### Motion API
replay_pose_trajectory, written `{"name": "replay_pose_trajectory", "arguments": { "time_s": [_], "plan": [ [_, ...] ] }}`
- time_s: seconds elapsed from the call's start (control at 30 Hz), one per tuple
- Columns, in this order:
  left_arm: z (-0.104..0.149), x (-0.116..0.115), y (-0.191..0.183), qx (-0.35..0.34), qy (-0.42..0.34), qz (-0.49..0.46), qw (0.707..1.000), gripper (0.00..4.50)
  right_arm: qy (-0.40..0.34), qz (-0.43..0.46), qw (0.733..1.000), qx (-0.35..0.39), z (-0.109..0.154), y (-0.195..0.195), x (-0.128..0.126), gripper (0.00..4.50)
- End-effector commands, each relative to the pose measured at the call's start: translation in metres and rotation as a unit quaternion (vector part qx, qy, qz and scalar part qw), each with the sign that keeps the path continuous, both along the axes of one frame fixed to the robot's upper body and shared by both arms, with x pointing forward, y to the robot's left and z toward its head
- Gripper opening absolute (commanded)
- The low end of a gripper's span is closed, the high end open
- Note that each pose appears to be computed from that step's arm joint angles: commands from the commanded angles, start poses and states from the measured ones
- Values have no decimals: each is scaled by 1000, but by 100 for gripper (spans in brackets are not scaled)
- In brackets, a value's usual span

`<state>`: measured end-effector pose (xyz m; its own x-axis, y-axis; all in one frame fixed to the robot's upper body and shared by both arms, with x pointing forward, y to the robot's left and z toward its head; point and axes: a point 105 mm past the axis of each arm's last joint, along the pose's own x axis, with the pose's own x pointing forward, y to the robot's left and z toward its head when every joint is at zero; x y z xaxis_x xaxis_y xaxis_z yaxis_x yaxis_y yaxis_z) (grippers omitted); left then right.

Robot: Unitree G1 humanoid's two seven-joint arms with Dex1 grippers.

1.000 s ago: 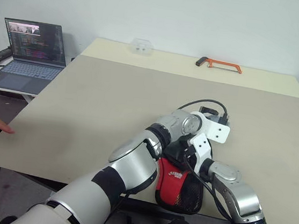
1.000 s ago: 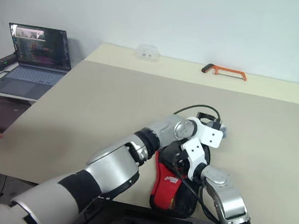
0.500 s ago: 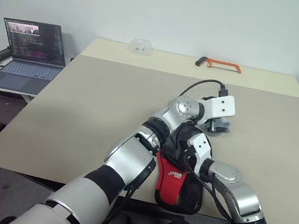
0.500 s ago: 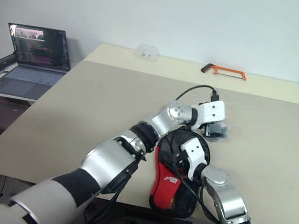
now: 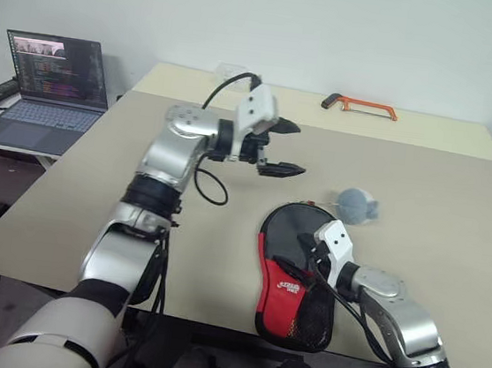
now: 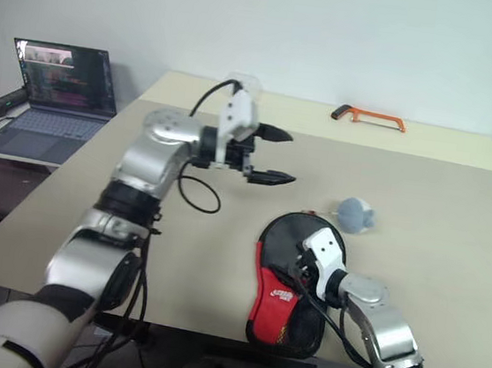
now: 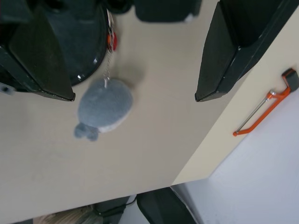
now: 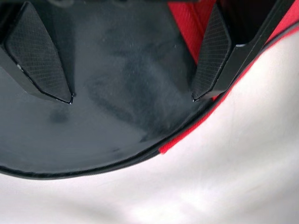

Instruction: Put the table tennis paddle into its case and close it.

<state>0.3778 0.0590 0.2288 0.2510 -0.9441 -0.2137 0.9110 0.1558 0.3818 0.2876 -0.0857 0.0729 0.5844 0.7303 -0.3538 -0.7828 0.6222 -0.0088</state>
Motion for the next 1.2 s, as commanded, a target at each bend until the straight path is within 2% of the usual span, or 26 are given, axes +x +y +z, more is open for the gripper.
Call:
{"name": "replay_pose_trajectory", "arguments": {
  "time_s": [0.03, 0.17, 0.4, 0.53, 0.63, 0.73, 0.83, 1.03, 1.2],
  "plan": [
    [3, -23, 2, -13, 22, -38, 999, 449, -10, 54, 998, -14, 29, -3, -14, 450],
    [-21, -40, 4, -6, 58, -35, 998, 449, -39, 55, 995, -67, 61, -32, -16, 450],
    [-53, -61, -14, -17, 111, -29, 993, 449, -70, 48, 993, -88, 108, -68, -23, 450],
    [-95, -54, -35, 15, 99, 24, 995, 449, -124, -5, 990, -61, 150, -85, -4, 450],
    [-119, -61, -56, 16, 110, 21, 994, 449, -170, -81, 982, -21, 172, -92, 25, 450],
    [-134, -57, -64, 26, 112, 39, 993, 449, -179, -152, 972, -11, 173, -102, 48, 450],
    [-140, -52, -69, 30, 111, 52, 992, 449, -171, -192, 966, -3, 167, -106, 62, 450],
    [-144, -45, -76, 18, 116, 71, 990, 449, -129, -225, 966, 11, 142, -103, 75, 450],
    [-151, -41, -80, 1, 145, 86, 986, 449, -70, -285, 954, 51, 127, -113, 89, 450]
  ]
}}
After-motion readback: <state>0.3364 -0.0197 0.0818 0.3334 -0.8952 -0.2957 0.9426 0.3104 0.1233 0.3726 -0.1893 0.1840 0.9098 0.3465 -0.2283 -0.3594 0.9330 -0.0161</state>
